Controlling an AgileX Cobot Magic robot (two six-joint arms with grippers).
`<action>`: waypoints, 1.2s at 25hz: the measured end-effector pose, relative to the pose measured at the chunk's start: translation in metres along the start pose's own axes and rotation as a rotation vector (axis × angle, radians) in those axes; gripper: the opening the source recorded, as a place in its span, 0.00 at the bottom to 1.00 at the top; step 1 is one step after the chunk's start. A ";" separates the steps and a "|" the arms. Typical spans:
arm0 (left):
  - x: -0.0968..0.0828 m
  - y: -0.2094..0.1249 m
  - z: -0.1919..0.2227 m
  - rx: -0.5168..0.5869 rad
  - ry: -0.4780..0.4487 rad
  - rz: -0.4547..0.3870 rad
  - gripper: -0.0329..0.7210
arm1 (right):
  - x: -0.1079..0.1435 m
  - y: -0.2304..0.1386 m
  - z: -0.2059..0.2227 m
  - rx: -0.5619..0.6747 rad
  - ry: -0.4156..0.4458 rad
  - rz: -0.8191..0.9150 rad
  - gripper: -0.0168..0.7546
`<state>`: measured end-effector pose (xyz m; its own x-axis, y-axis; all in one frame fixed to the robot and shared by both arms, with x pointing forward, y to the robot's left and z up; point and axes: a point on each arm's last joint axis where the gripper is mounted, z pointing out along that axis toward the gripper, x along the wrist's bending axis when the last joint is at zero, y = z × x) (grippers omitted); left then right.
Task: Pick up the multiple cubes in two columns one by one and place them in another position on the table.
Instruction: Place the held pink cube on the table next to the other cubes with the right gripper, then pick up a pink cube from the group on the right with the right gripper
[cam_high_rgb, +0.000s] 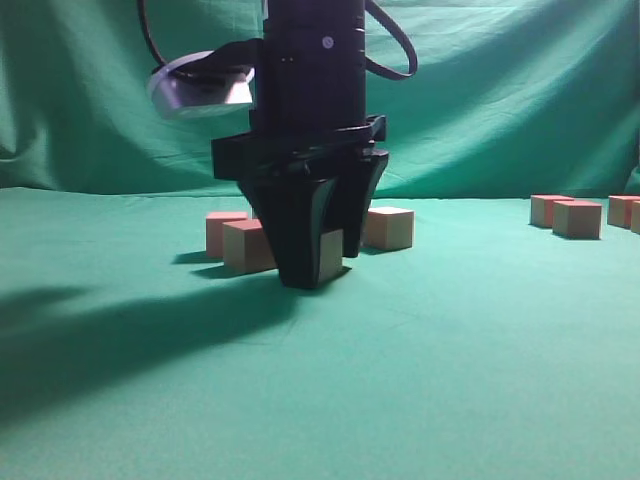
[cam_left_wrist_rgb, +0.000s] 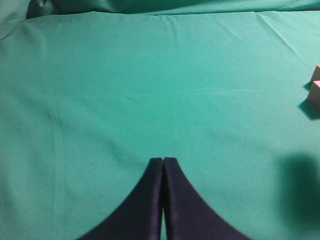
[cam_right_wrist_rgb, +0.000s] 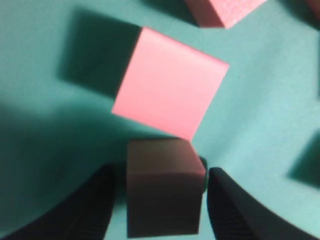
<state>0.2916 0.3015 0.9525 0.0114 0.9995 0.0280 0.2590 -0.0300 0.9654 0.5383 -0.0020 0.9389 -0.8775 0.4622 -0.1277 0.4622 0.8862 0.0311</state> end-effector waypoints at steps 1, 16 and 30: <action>0.000 0.000 0.000 0.000 0.000 0.000 0.04 | 0.000 0.000 0.000 0.000 0.000 0.000 0.62; 0.000 0.000 0.000 0.000 0.000 0.000 0.04 | -0.007 -0.008 -0.063 -0.045 -0.026 0.021 0.70; 0.000 0.000 0.000 0.000 0.000 0.000 0.04 | -0.014 -0.068 -0.223 -0.402 -0.138 0.192 0.70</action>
<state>0.2916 0.3015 0.9525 0.0114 0.9995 0.0280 0.2590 -0.0300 0.9654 0.4911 -0.0614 1.1596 -0.7431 0.6349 -0.2116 0.5049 0.7394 0.4454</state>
